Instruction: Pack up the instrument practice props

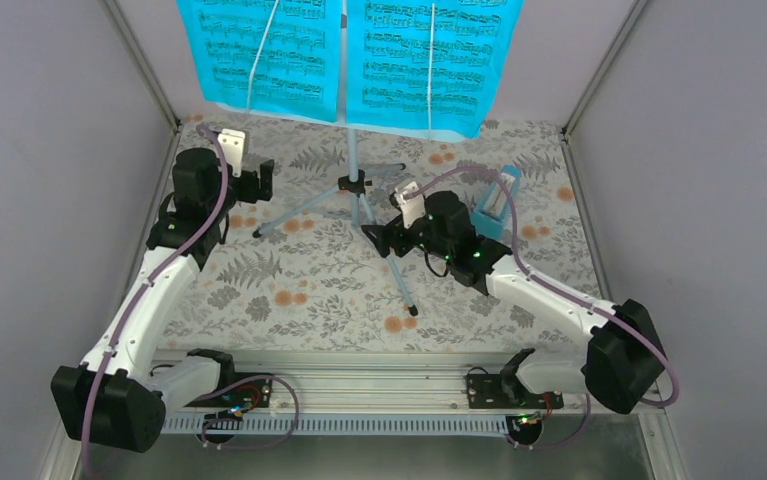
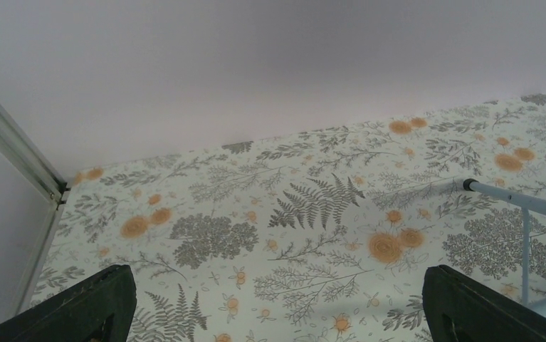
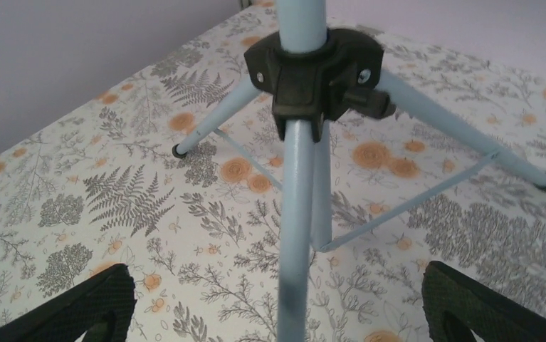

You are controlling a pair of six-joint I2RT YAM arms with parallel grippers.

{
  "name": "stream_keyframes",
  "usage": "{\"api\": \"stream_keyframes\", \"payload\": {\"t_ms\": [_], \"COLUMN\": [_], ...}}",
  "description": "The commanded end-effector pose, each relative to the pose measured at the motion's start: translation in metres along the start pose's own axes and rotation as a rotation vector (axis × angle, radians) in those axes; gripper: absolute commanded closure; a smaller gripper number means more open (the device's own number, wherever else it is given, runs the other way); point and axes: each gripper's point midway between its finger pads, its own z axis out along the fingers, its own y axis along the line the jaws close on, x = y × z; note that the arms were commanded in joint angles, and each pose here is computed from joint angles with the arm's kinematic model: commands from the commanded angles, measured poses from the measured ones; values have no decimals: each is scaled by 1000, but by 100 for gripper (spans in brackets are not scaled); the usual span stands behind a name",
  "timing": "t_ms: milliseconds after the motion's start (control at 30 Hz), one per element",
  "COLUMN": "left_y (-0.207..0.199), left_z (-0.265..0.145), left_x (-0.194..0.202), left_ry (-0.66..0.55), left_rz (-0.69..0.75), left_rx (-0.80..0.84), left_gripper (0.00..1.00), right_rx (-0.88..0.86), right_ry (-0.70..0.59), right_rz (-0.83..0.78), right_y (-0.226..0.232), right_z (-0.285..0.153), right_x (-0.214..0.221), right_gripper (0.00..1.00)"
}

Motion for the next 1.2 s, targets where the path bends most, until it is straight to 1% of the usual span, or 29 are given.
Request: {"api": "stream_keyframes", "payload": {"t_ms": [0, 133, 167, 267, 333, 400, 567, 667, 700, 800, 867, 933, 967, 1067, 1167], "left_y": [5, 6, 6, 3, 2, 2, 3, -3, -5, -11, -17, -30, -39, -81, -123], "left_z": [-3, -4, -5, -7, -7, -5, -3, -4, -4, -3, -4, -6, -7, -15, -28], "left_x": [-7, -6, -7, -8, -9, -8, -6, -7, -6, -8, -8, -10, -10, -9, -1], "left_ry": [-40, -46, -51, -71, -73, -65, -53, -62, -63, -67, -71, -85, -91, -104, -96], "left_rz": [15, 14, 14, 13, 12, 10, 14, 17, 18, 20, 25, 46, 61, 118, 168], "left_rx": [-30, -35, -34, -21, -15, -11, -17, 15, 28, 62, 92, 162, 215, 443, 676], "left_gripper": [0, 0, 0, 0, 0, 0, 0, 0, 0, 0, 0, 0, 1, 3, 4], "right_rx": [144, 222, 243, 319, 387, 435, 479, 469, 458, 447, 450, 430, 415, 344, 206], "right_ry": [65, 88, 90, 95, 101, 105, 98, 83, 76, 72, 72, 76, 69, 57, 46], "right_rz": [136, 181, 192, 205, 206, 205, 169, 137, 123, 75, 47, 0, -16, -70, -167], "right_y": [-5, -5, -6, -10, -15, -21, -27, -25, -24, -23, -24, -21, -20, -18, -4], "right_z": [7, 17, 19, 27, 31, 34, 39, 45, 49, 58, 63, 67, 67, 65, 57], "right_x": [25, 36, 37, 40, 42, 44, 40, 32, 30, 26, 21, 18, 16, 12, 9], "right_gripper": [6, 8, 11, 29, 35, 37, 37, 43, 47, 67, 77, 91, 95, 96, 96]}}
